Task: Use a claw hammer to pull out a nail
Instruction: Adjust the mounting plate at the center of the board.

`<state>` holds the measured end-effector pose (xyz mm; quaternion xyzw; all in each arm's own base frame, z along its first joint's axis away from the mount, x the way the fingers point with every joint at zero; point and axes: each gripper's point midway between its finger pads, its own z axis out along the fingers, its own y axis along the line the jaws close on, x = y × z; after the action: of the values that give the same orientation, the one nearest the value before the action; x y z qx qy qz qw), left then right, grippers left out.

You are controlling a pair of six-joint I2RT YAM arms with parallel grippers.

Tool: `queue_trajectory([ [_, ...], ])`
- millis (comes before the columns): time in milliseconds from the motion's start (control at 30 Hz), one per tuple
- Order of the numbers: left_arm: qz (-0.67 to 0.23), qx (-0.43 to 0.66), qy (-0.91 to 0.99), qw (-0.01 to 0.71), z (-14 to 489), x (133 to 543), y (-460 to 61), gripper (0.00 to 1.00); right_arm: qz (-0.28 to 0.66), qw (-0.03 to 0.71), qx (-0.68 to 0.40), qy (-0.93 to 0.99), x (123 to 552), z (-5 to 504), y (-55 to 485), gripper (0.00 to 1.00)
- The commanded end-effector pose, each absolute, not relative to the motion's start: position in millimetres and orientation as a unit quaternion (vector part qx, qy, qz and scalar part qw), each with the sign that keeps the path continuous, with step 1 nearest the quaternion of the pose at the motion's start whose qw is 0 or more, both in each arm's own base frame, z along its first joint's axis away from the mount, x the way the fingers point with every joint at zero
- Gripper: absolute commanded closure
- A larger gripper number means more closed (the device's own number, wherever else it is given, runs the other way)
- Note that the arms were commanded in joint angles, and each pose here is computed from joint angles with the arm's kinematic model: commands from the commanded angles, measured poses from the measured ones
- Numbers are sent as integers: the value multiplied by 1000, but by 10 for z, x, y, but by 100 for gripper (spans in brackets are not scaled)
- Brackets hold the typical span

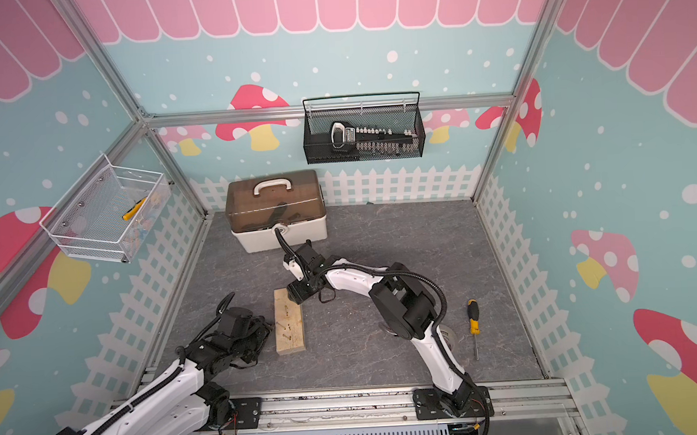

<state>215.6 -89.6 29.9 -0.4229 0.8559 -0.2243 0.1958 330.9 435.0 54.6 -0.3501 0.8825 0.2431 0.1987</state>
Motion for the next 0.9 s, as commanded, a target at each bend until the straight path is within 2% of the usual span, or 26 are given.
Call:
queue_trajectory([
  [0,-225,-418,856,204,247,2402,-885,36,204,196,-347,894,3314,497,4128,35],
  [300,-264,-320,890,186,347,3175,-1470,47,168,195,-310,915,3128,428,3664,41],
  [633,-335,-197,909,153,450,3627,-2504,55,121,202,-238,942,2981,533,2841,41],
  [733,-336,-186,909,161,576,3709,-2501,55,106,205,-230,945,2929,539,2670,40],
  [867,-296,-211,913,184,734,3752,-2020,54,115,213,-217,946,2955,611,2610,40],
])
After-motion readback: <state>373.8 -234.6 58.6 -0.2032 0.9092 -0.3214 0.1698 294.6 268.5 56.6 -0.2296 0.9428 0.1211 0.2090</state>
